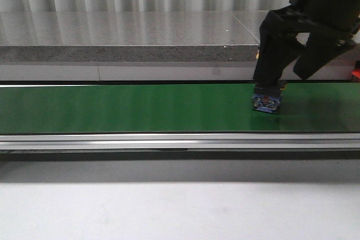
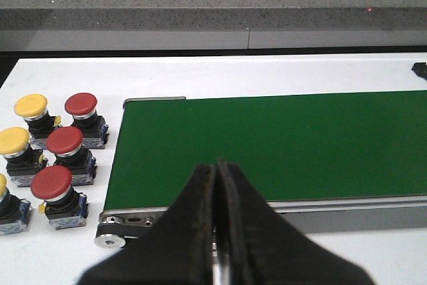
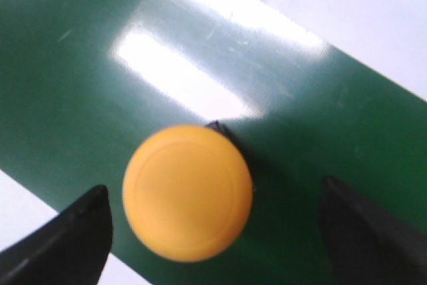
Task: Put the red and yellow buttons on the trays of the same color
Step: 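Carry the yellow button into the yellow tray and open the right gripper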
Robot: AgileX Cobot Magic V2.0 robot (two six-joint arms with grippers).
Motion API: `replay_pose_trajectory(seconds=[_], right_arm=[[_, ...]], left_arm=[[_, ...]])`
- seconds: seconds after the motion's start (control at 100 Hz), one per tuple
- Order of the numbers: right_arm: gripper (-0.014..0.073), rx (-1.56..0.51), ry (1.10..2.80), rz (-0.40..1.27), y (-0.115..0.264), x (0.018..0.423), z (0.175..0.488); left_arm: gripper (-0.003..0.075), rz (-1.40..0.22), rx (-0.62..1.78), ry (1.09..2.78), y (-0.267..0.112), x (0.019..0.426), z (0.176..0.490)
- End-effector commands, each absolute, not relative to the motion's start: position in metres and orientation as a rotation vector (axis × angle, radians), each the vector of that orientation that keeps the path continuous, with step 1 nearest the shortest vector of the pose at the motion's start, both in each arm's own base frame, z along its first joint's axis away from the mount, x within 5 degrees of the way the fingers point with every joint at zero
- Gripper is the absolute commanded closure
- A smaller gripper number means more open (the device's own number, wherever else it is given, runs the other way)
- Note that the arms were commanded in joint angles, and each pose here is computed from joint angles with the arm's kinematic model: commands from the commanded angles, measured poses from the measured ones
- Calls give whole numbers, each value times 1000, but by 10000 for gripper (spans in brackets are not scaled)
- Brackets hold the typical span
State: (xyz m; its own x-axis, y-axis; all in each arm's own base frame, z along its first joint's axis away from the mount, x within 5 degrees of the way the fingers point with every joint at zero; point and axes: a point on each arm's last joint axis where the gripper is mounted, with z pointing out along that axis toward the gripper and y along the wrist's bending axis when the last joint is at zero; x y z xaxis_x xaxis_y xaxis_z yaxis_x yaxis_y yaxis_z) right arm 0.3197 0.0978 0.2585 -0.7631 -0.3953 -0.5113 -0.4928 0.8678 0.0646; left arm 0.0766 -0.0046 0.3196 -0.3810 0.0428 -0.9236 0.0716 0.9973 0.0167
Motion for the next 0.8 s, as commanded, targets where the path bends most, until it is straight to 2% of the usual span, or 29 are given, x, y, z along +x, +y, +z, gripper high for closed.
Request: replay_pose_trajectory(seconds=[0.0,0.13,0.2,0.27,0.39,0.46,0.59,0.79], right_arm=[[-28,-603,2426,268,98,323,281],[-20,-602,2427,267,98,324,279],[36,-601,2426,266,98,324,279],[144,-600,2423,265,98,324,280],[389,-602,2427,267,98,324,279],[475,-605,2436,270,99,323,279],[489,-557,2464,285,95,322,280],[489,-327,2456,294,65,315,303]], left_arm=[[741,-49,76,1870,-6,79,334],[741,-49,76,1870,-6,79,334],[741,-49,76,1870,-6,79,334],[741,-49,76,1870,-6,79,334],[741,-49,76,1870,-6,79,334],[741,-49,76,1870,-6,79,334],[741,-49,76,1870,-6,79,334],[741,-49,76,1870,-6,79,334]])
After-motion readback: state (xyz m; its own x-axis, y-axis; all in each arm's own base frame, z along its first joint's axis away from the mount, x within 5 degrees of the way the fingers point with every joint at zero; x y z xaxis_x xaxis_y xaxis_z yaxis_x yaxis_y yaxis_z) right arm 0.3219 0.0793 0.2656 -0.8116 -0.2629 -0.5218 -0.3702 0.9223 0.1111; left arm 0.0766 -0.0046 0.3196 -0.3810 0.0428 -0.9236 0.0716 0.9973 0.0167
